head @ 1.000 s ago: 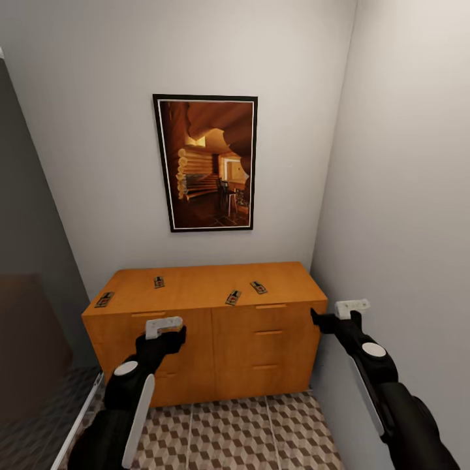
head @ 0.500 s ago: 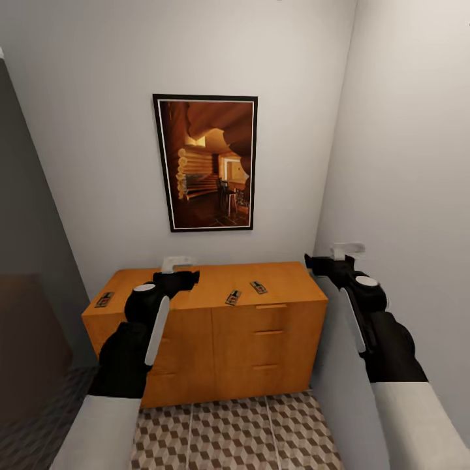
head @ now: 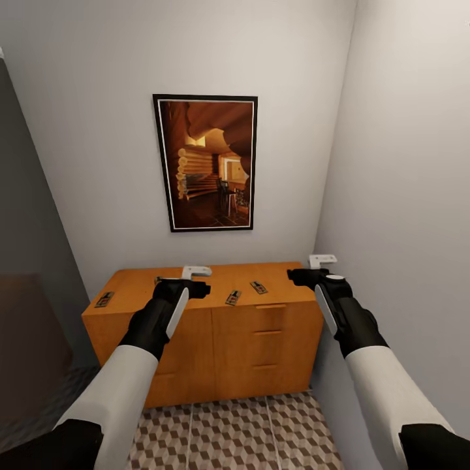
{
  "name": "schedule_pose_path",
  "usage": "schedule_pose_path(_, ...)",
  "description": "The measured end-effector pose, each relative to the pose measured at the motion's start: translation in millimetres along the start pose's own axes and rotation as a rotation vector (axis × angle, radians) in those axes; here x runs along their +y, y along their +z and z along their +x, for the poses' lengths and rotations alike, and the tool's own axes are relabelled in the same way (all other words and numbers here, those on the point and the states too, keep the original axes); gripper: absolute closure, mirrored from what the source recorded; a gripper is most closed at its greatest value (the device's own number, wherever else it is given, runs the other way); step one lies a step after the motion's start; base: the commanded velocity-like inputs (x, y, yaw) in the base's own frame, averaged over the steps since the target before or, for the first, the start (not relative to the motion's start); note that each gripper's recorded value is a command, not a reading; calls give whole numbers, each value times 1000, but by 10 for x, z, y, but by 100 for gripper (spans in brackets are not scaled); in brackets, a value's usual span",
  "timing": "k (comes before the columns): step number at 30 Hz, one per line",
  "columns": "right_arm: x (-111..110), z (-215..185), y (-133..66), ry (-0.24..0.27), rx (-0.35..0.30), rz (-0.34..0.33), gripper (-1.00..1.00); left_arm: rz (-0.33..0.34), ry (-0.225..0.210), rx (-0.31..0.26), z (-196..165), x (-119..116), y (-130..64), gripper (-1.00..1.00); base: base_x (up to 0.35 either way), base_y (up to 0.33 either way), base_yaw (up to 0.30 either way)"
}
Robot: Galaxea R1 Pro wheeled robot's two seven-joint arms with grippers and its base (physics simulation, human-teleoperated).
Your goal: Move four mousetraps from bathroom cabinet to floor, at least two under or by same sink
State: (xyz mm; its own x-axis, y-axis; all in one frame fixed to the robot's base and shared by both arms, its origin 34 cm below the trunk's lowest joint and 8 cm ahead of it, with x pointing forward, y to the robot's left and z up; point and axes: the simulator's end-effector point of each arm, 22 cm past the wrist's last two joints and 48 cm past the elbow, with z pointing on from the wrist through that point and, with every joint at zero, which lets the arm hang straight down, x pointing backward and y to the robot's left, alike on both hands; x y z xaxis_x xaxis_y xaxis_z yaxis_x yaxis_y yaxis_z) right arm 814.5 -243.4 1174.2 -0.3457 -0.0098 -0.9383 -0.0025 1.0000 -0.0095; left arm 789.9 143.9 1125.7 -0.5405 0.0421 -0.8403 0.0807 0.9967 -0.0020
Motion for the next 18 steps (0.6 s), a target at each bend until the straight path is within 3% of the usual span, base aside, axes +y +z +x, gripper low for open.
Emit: schedule_pose_path(18,-21,12,11,-8,0,2,-100,6,-4,1,0,-8,6,-100,0,0,0)
